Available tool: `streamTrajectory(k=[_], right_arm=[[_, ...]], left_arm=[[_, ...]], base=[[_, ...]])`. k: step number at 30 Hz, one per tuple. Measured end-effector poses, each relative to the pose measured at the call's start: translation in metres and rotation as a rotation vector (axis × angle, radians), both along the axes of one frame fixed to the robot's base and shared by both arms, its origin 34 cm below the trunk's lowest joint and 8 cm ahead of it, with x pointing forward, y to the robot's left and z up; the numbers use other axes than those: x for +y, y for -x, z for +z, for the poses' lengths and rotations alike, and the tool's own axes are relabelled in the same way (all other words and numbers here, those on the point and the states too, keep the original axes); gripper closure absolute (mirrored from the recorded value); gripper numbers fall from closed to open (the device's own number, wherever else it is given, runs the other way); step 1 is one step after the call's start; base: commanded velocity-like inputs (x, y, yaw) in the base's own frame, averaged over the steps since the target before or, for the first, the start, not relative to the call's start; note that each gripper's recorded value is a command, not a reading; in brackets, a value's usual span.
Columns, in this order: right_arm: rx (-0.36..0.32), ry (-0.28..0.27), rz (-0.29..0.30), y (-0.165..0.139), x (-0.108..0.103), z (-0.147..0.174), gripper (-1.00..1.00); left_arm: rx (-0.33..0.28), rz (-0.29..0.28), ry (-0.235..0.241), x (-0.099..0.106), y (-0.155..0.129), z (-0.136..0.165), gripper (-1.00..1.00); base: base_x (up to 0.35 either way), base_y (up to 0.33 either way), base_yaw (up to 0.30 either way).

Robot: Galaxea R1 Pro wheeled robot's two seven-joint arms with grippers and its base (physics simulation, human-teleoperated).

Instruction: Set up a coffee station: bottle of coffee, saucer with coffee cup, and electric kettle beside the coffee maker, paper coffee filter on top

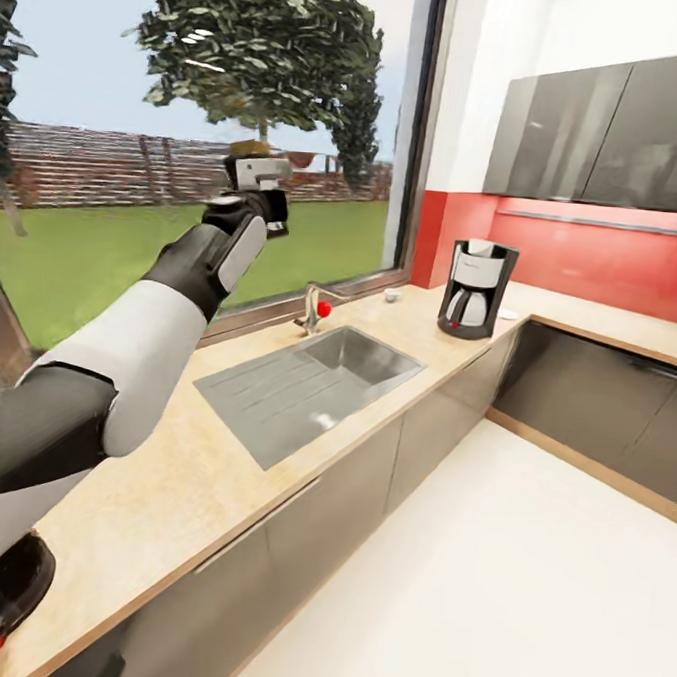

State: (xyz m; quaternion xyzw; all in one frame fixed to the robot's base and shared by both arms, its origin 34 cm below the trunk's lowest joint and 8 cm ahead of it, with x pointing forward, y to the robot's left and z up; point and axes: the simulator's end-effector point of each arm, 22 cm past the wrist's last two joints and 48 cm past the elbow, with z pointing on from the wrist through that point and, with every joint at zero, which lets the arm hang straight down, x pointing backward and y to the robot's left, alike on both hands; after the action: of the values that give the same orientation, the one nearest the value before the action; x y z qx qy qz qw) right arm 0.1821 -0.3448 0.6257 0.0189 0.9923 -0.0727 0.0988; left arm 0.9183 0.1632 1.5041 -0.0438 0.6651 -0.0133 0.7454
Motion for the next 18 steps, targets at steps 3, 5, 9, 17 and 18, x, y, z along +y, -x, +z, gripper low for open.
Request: streamTrajectory(k=[3,5,9,17,18], right_arm=[[-0.005,0.001,-0.001,-0.001,0.0,0.0,-1.0],[-0.007,0.001,-0.002,-0.002,0.0,0.0,-1.0],[-0.01,0.0,-0.003,-0.003,0.0,0.001,-1.0],[-0.019,0.0,-0.002,-0.005,0.001,0.001,-1.0],[-0.019,-0.001,-0.003,-0.005,0.001,0.001,-1.0]], left_arm=[[0.029,-0.061,0.006,-0.016,0.004,-0.067,1.0],[0.047,-0.131,0.008,-0.031,0.008,-0.102,1.0],[0.062,-0.293,-0.003,-0.059,0.033,-0.162,1.0],[0.017,-0.476,-0.096,-0.106,0.093,-0.204,1.0],[0.008,-0.494,-0.108,-0.113,0.099,-0.203,1.0]], base=[[-0.01,-0.009,-0.127],[-0.003,-0.002,-0.032],[-0.001,-0.001,-0.009],[0.0,0.0,-0.001],[0.0,0.0,0.0]])
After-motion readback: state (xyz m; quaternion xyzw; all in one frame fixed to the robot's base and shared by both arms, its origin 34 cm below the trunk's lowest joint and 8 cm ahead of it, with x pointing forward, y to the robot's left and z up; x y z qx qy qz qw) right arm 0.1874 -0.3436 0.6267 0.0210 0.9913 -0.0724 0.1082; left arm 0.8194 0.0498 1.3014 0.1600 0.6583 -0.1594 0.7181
